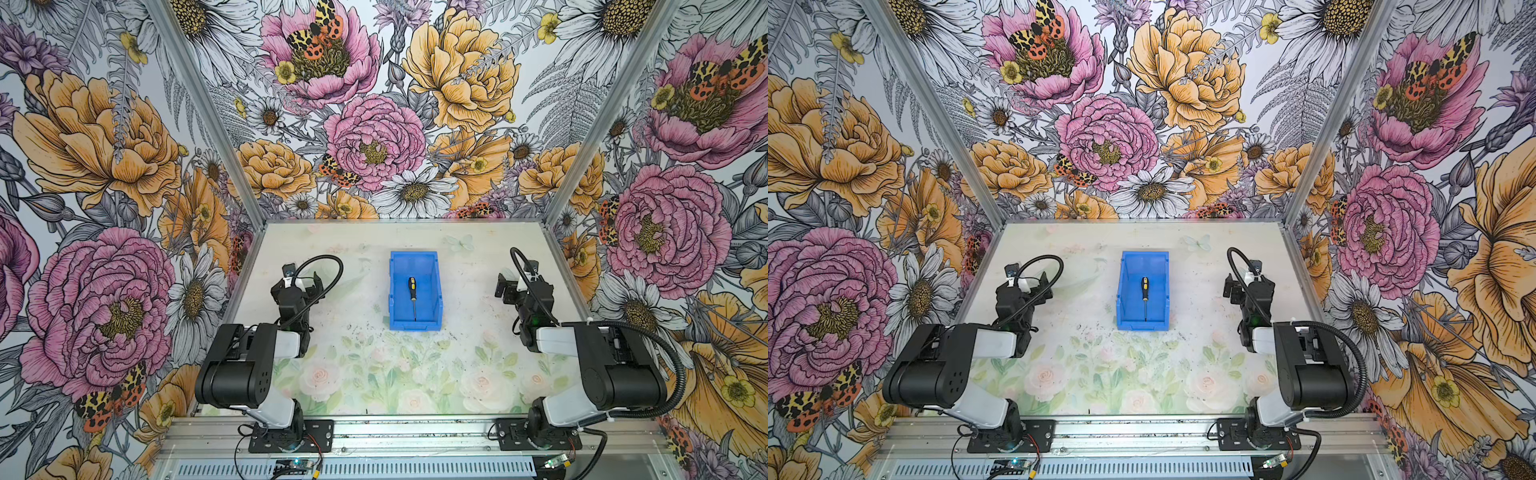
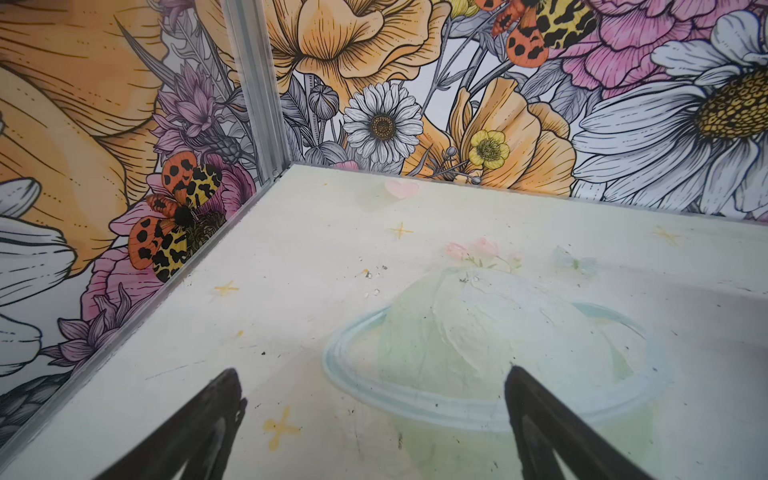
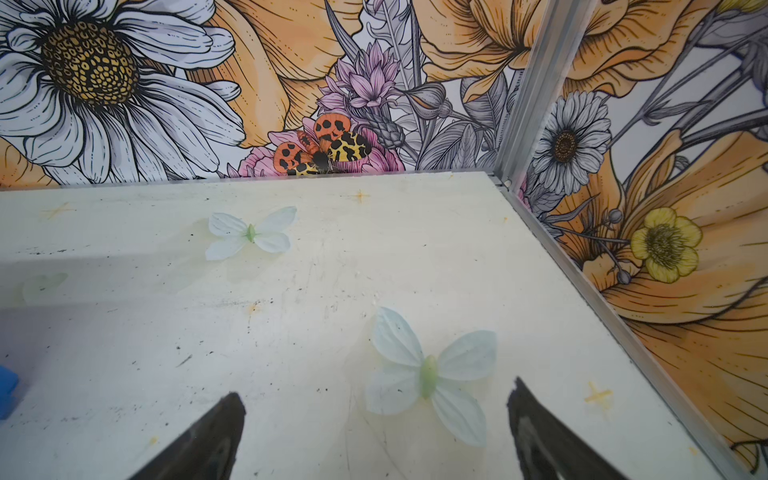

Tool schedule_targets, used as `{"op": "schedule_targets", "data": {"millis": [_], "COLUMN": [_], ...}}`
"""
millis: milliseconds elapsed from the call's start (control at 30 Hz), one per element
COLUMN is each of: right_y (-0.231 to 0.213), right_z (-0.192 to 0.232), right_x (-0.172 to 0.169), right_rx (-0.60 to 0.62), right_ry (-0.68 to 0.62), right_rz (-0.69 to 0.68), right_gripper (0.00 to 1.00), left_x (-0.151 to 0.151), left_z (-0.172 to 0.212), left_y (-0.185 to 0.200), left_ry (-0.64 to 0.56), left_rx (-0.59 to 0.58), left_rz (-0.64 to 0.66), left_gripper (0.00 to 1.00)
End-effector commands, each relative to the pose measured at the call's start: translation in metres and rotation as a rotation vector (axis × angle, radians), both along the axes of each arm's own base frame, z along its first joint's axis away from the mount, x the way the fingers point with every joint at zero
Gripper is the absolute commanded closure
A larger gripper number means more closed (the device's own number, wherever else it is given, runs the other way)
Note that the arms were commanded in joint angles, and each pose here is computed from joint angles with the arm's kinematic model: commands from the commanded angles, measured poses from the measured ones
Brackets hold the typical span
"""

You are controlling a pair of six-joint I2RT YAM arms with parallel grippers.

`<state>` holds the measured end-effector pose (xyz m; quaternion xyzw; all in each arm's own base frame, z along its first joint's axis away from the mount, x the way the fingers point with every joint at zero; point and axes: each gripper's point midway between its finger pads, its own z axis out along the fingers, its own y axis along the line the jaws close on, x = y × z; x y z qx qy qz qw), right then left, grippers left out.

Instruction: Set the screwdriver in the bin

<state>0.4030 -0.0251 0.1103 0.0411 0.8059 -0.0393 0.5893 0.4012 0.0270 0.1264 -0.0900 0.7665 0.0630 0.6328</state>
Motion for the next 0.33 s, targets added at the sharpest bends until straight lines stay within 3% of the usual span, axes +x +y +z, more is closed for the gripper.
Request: {"op": "schedule_targets", "data": {"millis": [0, 300], "right_y": [0.0017, 0.0016], "right_z": [0.0008, 0.0012], "right_x": [0.0001, 0.0002], "right_rx": [-0.009, -0.010], "right_ry": [-0.017, -0.017], "right_rz": [0.006, 0.006], "right_gripper": [0.01, 0.00], "left_x": [-0.0024, 0.0032], "left_z": [0.0065, 0.0036], "left_y": [0.0011, -0.0047], "left_ry": [-0.031, -0.009], "left_rx": [0.030, 0.003], "left_rz": [0.021, -0.061], "left_gripper": [0.01, 0.01]}}
